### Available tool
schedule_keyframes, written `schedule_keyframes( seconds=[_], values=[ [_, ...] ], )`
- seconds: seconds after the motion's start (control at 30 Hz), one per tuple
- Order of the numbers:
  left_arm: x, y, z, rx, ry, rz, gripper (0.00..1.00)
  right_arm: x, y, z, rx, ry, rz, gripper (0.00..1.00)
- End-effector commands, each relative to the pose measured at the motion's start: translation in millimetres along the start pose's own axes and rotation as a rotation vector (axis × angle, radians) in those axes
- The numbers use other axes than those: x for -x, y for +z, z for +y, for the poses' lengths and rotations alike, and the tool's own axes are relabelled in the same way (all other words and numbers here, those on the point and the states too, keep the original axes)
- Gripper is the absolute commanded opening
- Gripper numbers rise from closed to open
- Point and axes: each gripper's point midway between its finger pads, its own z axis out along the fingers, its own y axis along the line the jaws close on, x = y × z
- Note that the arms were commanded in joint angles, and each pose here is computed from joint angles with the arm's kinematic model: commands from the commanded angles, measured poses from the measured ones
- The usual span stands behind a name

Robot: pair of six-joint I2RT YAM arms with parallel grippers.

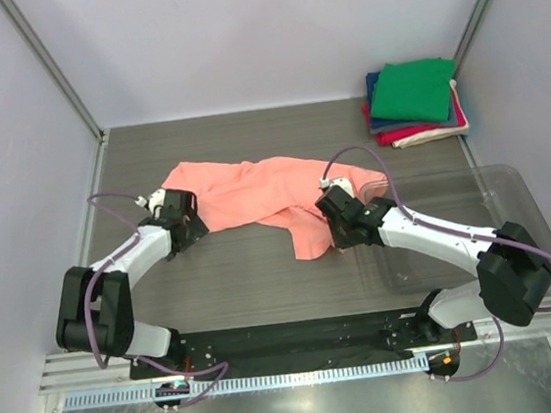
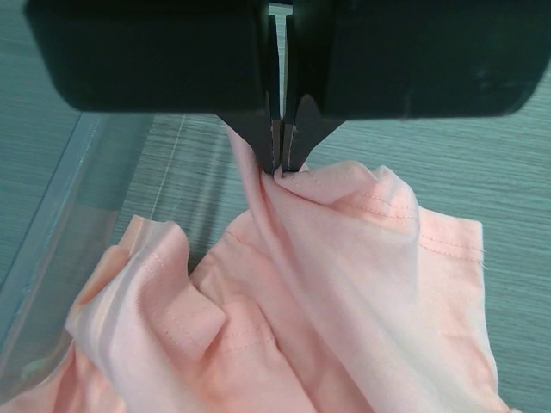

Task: Fold and stack the t-shirts
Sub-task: Flatten the tshirt out

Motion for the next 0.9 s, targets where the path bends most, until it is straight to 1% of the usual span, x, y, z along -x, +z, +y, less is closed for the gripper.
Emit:
schedule_keyframes(
  seconds=[0.0, 0.07, 0.2, 0.27, 0.3, 0.33, 0.37, 0.4, 0.43, 0.5, 0.53, 0.6, 0.67, 0.7, 0.73, 0.77, 0.8, 0.83, 0.87],
  values=[
    [15.5, 20.2, -4.9, -0.018, -0.098, -0.060, 0.82, -2.1, 2.9, 6.8, 0.036, -0.024, 0.005, 0.01],
    [17.7, 26.8, -5.9, -0.029, -0.126, -0.047, 0.79, -5.2, 2.7, 6.6, 0.041, -0.028, 0.011, 0.01],
    [19.6, 42.5, -5.7, 0.000, -0.135, -0.006, 0.77, -10.5, 2.0, 4.2, 0.044, -0.037, 0.016, 0.01],
    [23.3, 45.8, -8.0, 0.000, -0.145, 0.000, 0.72, -13.9, 2.9, 3.2, 0.042, -0.034, 0.023, 0.01],
    [23.4, 50.0, -6.8, 0.009, -0.152, 0.007, 0.68, -15.4, 2.8, 3.1, 0.044, -0.032, 0.026, 0.01],
    [22.4, 52.1, -5.5, 0.013, -0.155, 0.013, 0.65, -16.5, 2.9, 2.9, 0.045, -0.032, 0.028, 0.01],
    [23.4, 55.7, -6.6, 0.009, -0.162, 0.018, 0.57, -18.3, 2.5, 2.3, 0.045, -0.029, 0.030, 0.01],
    [25.9, 55.7, -8.0, 0.000, -0.168, 0.017, 0.57, -18.0, 2.5, 2.5, 0.046, -0.029, 0.028, 0.01],
    [24.2, 57.9, -8.7, 0.002, -0.164, 0.026, 0.41, -20.3, 3.0, 1.2, 0.043, -0.027, 0.032, 0.01],
    [28.2, 58.9, -14.2, -0.015, -0.165, 0.029, 0.22, -22.0, 2.6, 0.2, 0.043, -0.027, 0.032, 0.01],
    [30.2, 57.8, -16.0, -0.023, -0.161, 0.028, 0.00, -24.3, 3.4, -1.0, 0.039, -0.027, 0.035, 0.01],
    [40.2, 49.5, -25.7, -0.061, -0.171, 0.017, 0.00, -26.5, 3.5, -0.4, 0.045, -0.023, 0.040, 0.01],
    [65.2, 21.3, -33.7, -0.083, -0.174, -0.042, 0.00, -28.6, 3.7, -1.5, 0.043, -0.019, 0.042, 0.01],
    [93.5, 0.4, -50.1, -0.129, -0.186, -0.111, 0.00, -28.4, 3.7, -1.0, 0.045, -0.017, 0.040, 0.01],
    [117.8, -14.9, -58.2, -0.151, -0.203, -0.168, 0.00, -28.2, 3.8, -1.5, 0.043, -0.017, 0.039, 0.01],
    [133.1, -25.5, -64.9, -0.163, -0.204, -0.185, 0.00, -28.5, 4.1, -1.4, 0.044, -0.014, 0.041, 0.01],
    [189.6, -60.9, -92.1, -0.242, -0.239, -0.285, 0.00, -27.3, 3.9, -0.7, 0.045, -0.017, 0.037, 0.01],
    [213.1, -72.7, -104.5, -0.265, -0.240, -0.312, 0.00, -24.8, 3.5, 0.3, 0.048, -0.017, 0.031, 0.01],
    [223.9, -73.6, -112.4, -0.253, -0.216, -0.293, 0.00, -24.8, 3.5, 0.4, 0.047, -0.018, 0.033, 0.01]
  ],
)
